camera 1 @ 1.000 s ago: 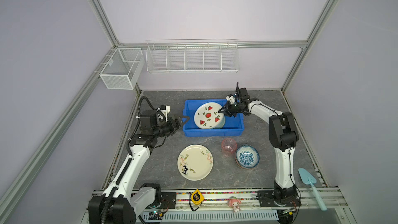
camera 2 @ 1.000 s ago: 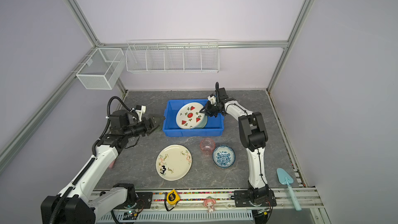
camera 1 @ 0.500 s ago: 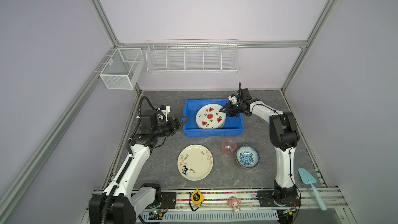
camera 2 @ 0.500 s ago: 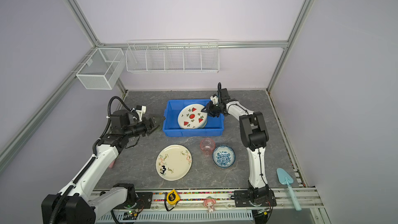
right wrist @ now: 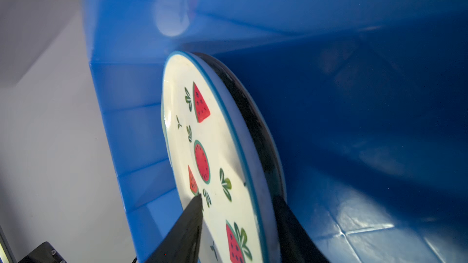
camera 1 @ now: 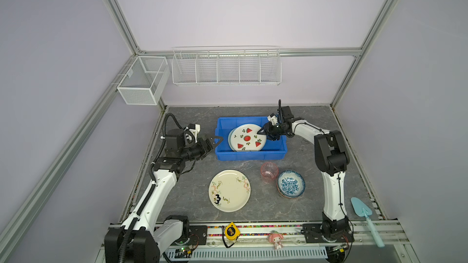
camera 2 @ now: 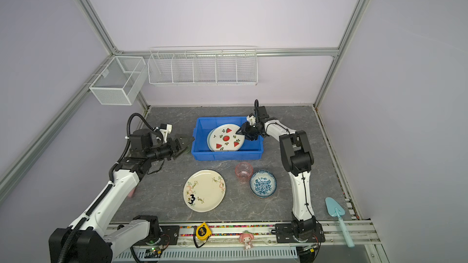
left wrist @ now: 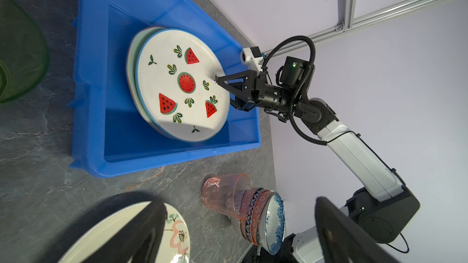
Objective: Place the mixed dishes into the plastic bin
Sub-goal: 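Lower the watermelon plate onto the green plate with the right gripper while left releases, then open the right gripper and lift it off the watermelon plate, then move the right gripper to the cream bowl while left approaches it, then grip the cream plate rim with both grippers and tilt it up, then lift the cream plate with both grippers toward the blue bin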
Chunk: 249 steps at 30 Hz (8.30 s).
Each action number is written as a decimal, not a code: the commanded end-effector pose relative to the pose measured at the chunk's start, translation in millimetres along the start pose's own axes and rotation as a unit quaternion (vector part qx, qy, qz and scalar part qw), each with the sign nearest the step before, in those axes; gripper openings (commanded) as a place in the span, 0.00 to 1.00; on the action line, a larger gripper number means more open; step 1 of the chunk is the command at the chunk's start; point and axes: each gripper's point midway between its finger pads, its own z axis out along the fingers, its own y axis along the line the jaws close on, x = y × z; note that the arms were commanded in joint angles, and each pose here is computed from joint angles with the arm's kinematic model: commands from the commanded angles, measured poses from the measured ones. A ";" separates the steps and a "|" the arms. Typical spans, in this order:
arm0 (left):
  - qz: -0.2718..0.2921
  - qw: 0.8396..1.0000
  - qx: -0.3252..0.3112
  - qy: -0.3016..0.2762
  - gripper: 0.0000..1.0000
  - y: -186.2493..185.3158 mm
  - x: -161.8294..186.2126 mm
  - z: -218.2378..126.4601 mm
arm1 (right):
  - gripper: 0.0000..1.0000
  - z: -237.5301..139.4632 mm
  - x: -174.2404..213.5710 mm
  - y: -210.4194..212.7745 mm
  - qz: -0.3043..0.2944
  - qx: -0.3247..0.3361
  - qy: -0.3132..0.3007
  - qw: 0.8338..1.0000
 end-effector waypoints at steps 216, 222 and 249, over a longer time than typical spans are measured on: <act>-0.211 0.965 -0.131 0.090 0.87 108.8 151.9 -8.1 | 0.91 62.1 283.3 66.8 -0.290 0.148 0.241 0.914; -0.209 0.966 -0.124 0.089 0.78 106.8 151.1 -7.3 | 0.91 63.2 282.5 65.3 -0.290 0.152 0.242 0.913; -0.209 0.967 -0.121 0.087 0.22 107.1 152.3 -8.0 | 0.91 55.6 268.9 68.2 -0.293 0.156 0.232 0.914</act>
